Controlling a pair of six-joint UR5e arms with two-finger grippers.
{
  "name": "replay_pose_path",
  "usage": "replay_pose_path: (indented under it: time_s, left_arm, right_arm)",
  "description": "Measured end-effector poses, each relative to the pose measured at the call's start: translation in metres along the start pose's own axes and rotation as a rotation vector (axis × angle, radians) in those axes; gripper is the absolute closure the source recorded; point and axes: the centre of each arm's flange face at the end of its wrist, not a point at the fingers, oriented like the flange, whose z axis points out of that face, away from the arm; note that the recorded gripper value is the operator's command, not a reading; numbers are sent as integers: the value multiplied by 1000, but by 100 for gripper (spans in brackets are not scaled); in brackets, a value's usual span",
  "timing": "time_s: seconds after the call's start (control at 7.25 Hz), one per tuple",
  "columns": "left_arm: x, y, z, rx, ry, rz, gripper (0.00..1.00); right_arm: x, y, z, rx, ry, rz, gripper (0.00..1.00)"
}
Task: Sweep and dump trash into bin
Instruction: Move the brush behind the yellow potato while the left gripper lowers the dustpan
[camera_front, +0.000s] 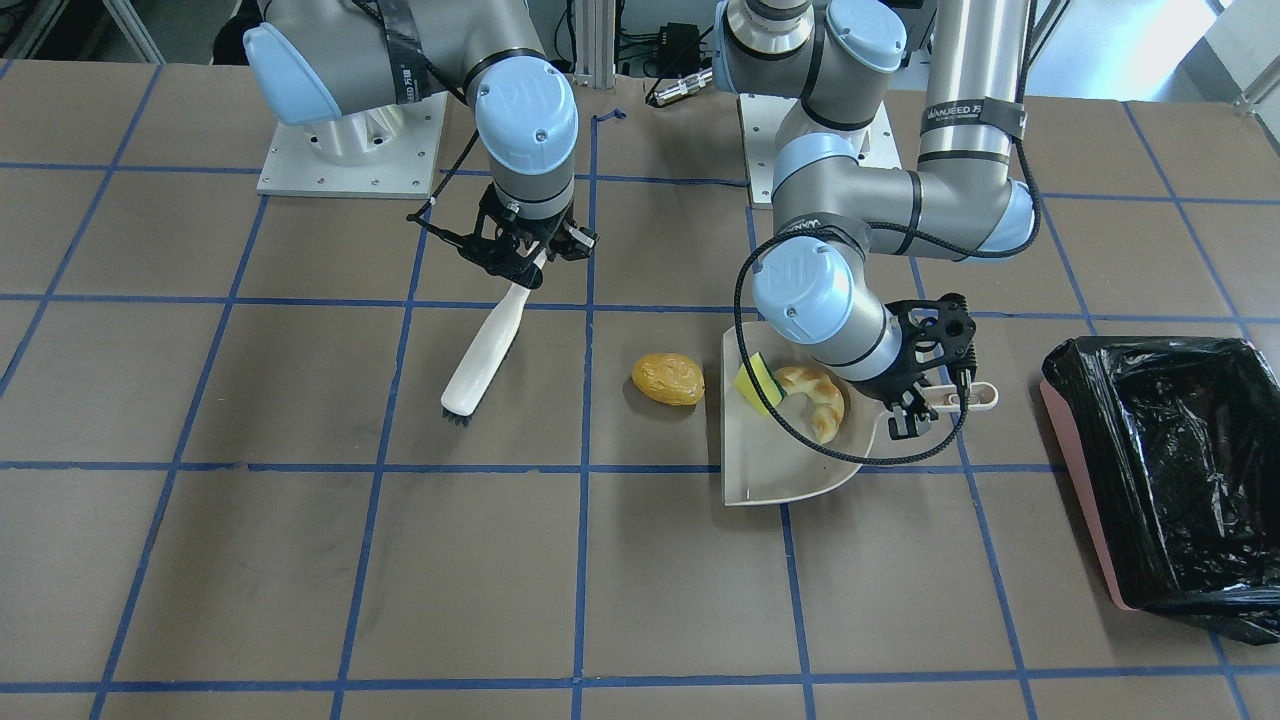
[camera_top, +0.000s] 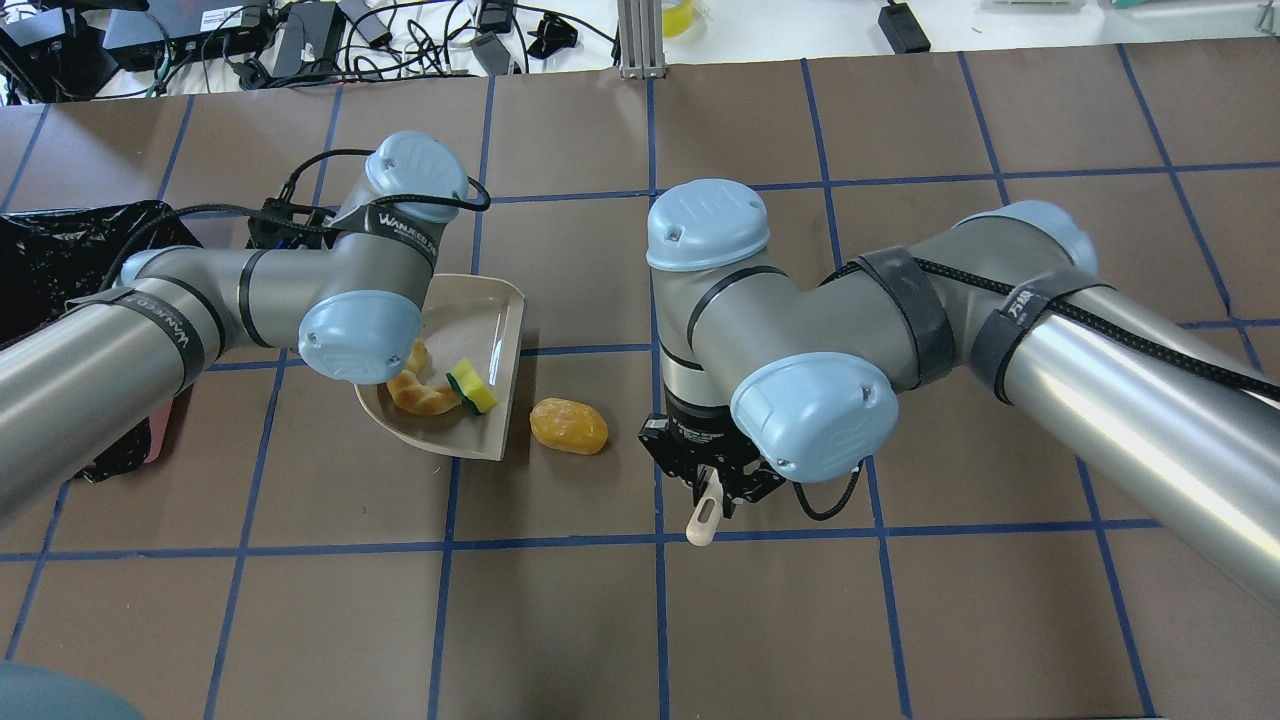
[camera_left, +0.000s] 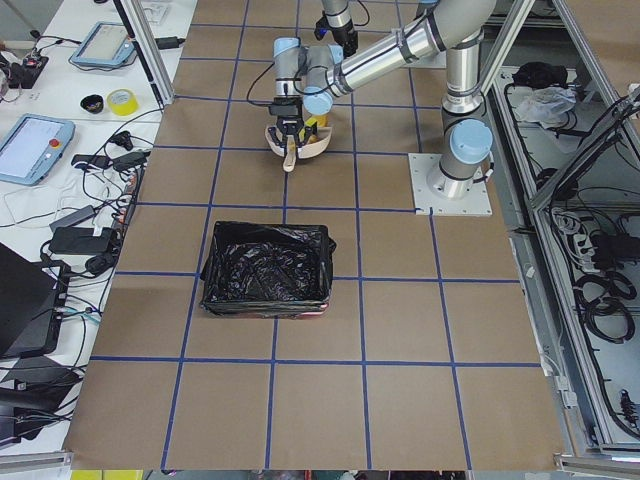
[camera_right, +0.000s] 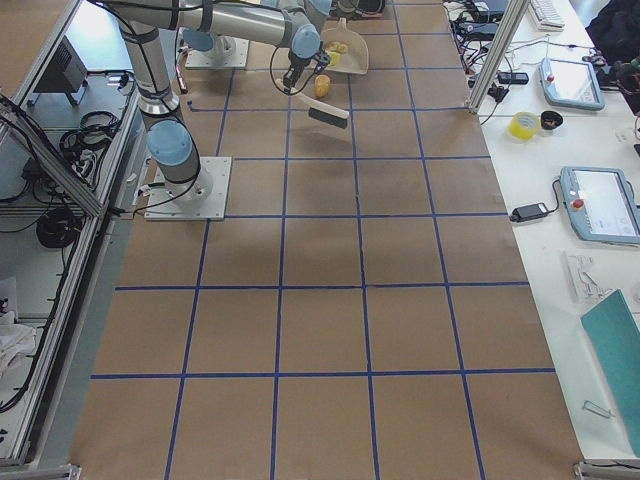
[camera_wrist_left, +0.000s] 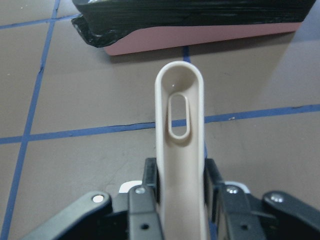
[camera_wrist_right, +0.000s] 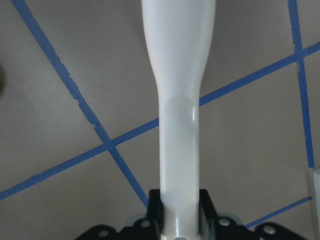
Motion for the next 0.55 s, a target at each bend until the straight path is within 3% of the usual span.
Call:
replay_pose_path:
  time_s: [0.28,0.55]
  left_arm:
    - [-19,6,2,36,-7,-10,100]
    - [-30,15,6,35,-18,-35,100]
  right_arm:
    - [0,20,8,-22,-27,5,100]
    - [4,43,16,-54,-141,65,100]
